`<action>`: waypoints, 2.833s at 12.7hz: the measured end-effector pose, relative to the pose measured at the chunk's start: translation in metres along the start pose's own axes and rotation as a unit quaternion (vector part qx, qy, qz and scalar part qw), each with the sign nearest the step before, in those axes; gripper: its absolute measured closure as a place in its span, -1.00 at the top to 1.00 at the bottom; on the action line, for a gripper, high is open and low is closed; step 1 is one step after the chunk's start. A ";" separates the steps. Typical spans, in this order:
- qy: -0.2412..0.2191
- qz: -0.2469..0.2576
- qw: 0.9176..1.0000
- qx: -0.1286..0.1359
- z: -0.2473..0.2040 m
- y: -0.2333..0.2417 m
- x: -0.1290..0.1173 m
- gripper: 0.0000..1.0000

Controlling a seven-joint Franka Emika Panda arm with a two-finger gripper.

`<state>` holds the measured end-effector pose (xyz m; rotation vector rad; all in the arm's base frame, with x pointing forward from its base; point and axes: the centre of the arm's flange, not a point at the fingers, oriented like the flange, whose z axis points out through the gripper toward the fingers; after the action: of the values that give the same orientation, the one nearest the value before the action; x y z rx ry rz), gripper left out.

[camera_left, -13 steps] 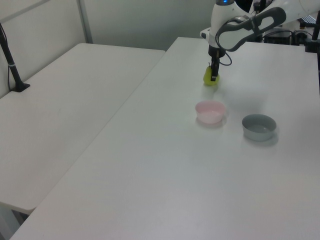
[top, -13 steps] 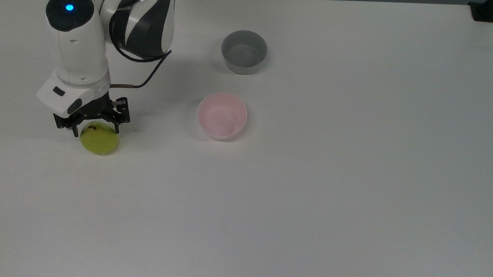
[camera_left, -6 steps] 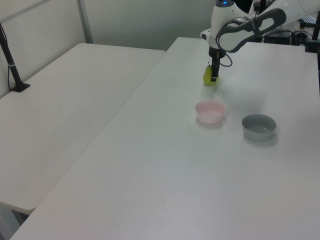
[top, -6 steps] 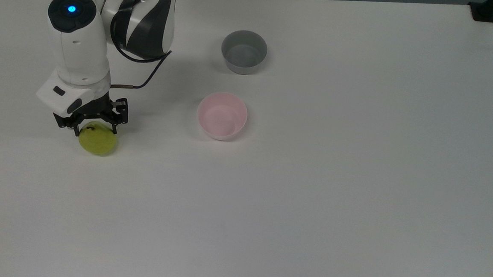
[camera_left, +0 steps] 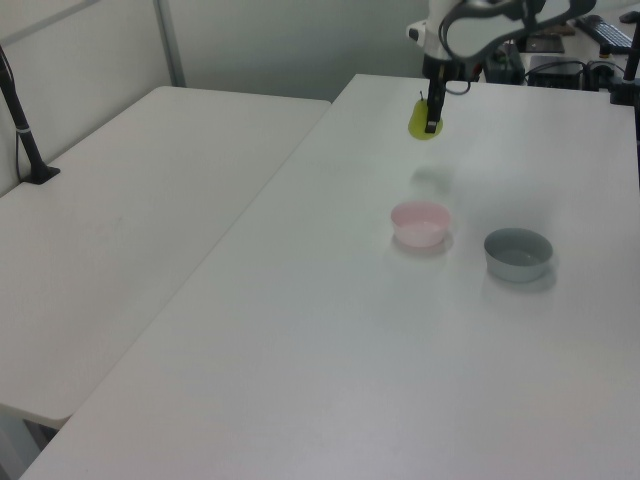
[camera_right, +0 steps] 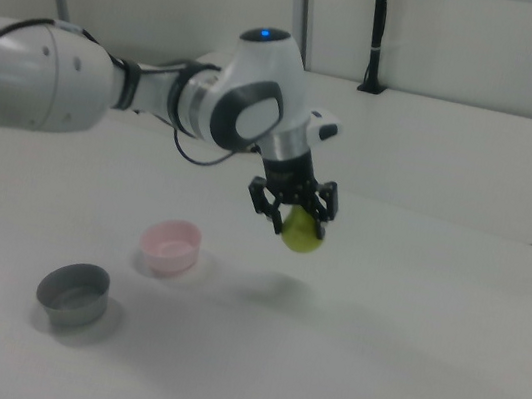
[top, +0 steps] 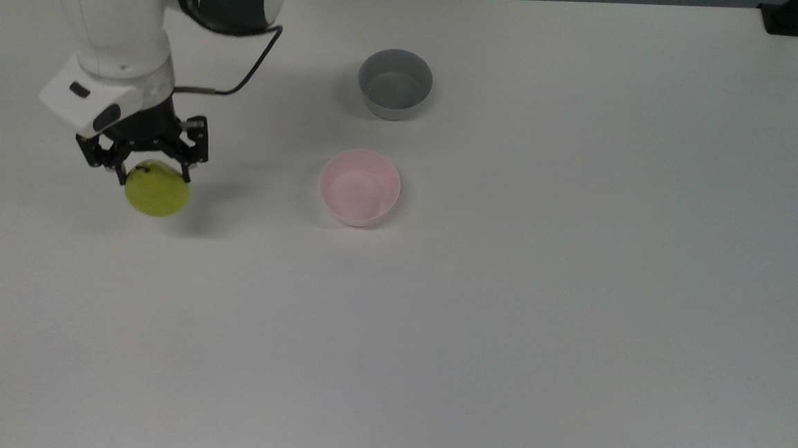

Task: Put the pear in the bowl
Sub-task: 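Carry the held pear over the pink bowl, then lower the pear into the pink bowl and open the gripper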

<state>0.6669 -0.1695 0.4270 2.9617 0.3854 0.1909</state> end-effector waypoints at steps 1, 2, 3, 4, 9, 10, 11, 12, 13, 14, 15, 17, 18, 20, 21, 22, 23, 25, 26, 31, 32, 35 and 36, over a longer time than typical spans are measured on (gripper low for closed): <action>-0.004 0.002 1.000 0.014 -0.023 -0.008 -0.001 0.52; -0.011 0.004 1.000 0.027 -0.046 -0.016 -0.003 0.52; -0.018 0.007 0.999 0.039 -0.069 -0.021 -0.008 0.52; -0.025 0.016 0.998 0.049 -0.090 -0.027 -0.015 0.52; -0.044 0.025 0.996 0.068 -0.170 -0.066 -0.036 0.52; -0.042 0.018 0.996 0.071 -0.183 -0.077 -0.038 0.52; -0.037 0.013 0.997 0.072 -0.195 -0.090 -0.039 0.52; -0.034 0.016 0.997 0.073 -0.203 -0.106 -0.039 0.52; -0.035 0.019 0.996 0.075 -0.207 -0.125 -0.038 0.52; -0.039 0.018 0.996 0.077 -0.207 -0.143 -0.036 0.52; -0.044 0.015 0.996 0.079 -0.202 -0.157 -0.034 0.52; -0.033 0.018 0.996 0.076 -0.175 -0.174 -0.028 0.52; -0.024 0.019 0.997 0.074 -0.156 -0.179 -0.027 0.52; -0.021 0.017 0.997 0.074 -0.124 -0.190 -0.026 0.52; -0.021 0.016 0.997 0.073 -0.109 -0.193 -0.024 0.52; -0.019 0.016 0.997 0.072 -0.095 -0.196 -0.019 0.52; -0.021 0.011 0.997 0.072 -0.079 -0.202 -0.014 0.52; -0.016 0.003 0.997 0.071 -0.051 -0.219 -0.004 0.52; -0.011 0.006 0.997 0.070 -0.039 -0.226 0.000 0.52; -0.005 0.007 0.998 0.068 0.007 -0.251 0.012 0.52; -0.008 0.006 0.998 0.067 0.013 -0.252 0.012 0.52; -0.019 -0.002 0.998 0.059 0.026 -0.253 0.011 0.52; -0.022 -0.006 0.998 0.056 0.029 -0.253 0.011 0.52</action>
<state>0.6200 0.0719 0.3580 3.0660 0.4200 0.1053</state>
